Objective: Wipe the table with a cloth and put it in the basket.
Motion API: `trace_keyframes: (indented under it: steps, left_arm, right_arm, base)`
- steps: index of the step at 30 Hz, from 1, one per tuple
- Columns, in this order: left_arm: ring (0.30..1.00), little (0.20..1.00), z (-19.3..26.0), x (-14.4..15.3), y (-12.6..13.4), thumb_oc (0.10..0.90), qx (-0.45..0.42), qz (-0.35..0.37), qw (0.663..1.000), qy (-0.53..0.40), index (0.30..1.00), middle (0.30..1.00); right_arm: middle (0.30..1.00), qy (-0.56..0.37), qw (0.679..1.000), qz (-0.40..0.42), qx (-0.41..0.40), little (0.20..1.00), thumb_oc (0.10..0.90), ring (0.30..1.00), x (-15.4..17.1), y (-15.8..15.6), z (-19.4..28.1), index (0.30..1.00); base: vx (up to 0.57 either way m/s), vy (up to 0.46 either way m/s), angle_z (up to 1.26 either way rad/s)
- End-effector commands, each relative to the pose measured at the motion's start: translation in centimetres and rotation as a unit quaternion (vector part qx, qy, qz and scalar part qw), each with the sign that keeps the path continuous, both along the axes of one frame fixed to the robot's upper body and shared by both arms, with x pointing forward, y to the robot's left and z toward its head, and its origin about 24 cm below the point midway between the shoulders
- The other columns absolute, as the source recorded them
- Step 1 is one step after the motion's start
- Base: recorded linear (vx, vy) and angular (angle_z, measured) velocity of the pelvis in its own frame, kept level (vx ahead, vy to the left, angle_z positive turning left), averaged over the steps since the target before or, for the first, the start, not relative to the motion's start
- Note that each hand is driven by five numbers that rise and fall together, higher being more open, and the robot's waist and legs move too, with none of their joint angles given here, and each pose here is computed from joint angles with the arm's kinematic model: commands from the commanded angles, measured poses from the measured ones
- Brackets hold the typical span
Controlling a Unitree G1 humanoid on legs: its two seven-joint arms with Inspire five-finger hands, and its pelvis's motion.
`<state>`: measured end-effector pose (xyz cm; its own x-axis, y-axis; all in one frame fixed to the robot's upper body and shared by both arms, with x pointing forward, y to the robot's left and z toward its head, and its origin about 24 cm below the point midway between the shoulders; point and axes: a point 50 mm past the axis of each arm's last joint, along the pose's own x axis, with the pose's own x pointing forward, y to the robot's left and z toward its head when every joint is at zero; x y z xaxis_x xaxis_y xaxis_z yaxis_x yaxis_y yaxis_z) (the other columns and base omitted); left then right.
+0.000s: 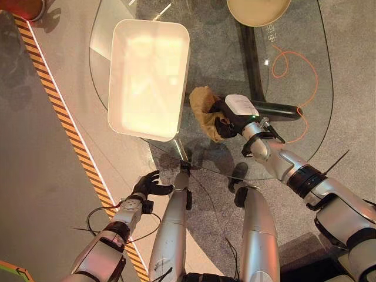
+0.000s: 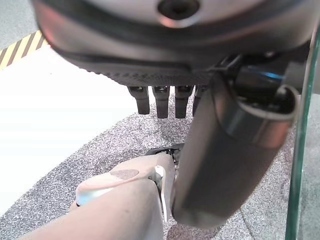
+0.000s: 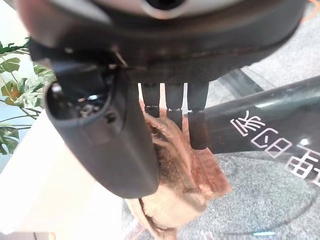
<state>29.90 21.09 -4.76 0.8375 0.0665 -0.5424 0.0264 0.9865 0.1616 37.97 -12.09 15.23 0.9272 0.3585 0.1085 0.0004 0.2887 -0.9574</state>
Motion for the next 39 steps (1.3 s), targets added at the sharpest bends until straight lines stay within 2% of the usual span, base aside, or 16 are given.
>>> trace_keyframes:
  steps: [1,7,14,22,23,28,29,33,39]
  left_arm:
    - [0.9,0.9,-1.0,-1.2,1.6,0.8,0.014,0.042,0.999,0.017,0.9,0.9]
    - [0.9,0.9,-1.0,-1.2,1.6,0.8,0.006,0.046,0.999,0.014,0.9,0.9]
    - [0.9,0.9,-0.7,-0.9,1.8,0.8,-0.119,0.128,0.985,-0.006,0.9,0.9]
    - [0.9,0.9,0.4,-0.5,3.2,0.8,-0.179,0.225,0.956,-0.064,0.9,0.9]
    - [0.9,0.9,0.9,-0.3,3.8,0.8,-0.191,0.265,0.941,-0.085,0.9,0.9]
    - [0.9,0.9,1.9,-0.3,5.3,0.8,-0.206,0.346,0.907,-0.123,0.9,0.9]
    - [0.9,0.9,2.1,-0.6,6.1,0.8,-0.215,0.385,0.887,-0.139,0.9,0.9]
    - [0.9,0.9,2.6,-0.7,7.0,0.8,-0.221,0.426,0.862,-0.162,0.9,0.9]
    - [0.9,0.9,3.5,-1.4,8.9,0.8,-0.279,0.513,0.781,-0.22,0.9,0.9]
  right_arm:
    - [0.3,0.025,0.991,0.129,-0.005,0.2,0.1,0.3,-2.8,4.3,-1.9,0.3]
    - [0.3,0.02,0.992,0.122,-0.001,0.2,0.1,0.3,-2.8,4.1,-2.0,0.3]
    - [0.3,-0.001,0.995,0.093,0.037,0.2,0.1,0.3,-2.4,3.7,-1.5,0.3]
    - [0.3,-0.046,0.99,0.029,0.127,0.2,0.1,0.3,-1.5,2.3,0.1,0.3]
    - [0.3,-0.064,0.986,0.015,0.151,0.2,0.1,0.3,-1.4,1.8,0.7,0.3]
    - [0.3,-0.103,0.974,-0.01,0.203,0.2,0.1,0.3,-1.2,1.0,2.4,0.3]
    - [0.3,-0.123,0.965,-0.022,0.232,0.2,0.1,0.3,-1.2,0.6,3.1,0.3]
    - [0.3,-0.144,0.953,-0.034,0.266,0.2,0.1,0.3,-1.2,0.2,4.1,0.3]
    - [0.3,-0.195,0.917,-0.041,0.345,0.2,0.1,0.3,-1.8,-0.7,6.5,0.3]
  base:
    - [0.0,0.0,0.0]
    - [0.0,0.0,0.0]
    - [0.0,0.0,0.0]
    - [0.0,0.0,0.0]
    - [0.0,0.0,0.0]
    - [0.0,-0.006,0.0]
    - [0.0,0.0,0.0]
    - [0.0,0.0,0.0]
    - [0.0,0.0,-0.01]
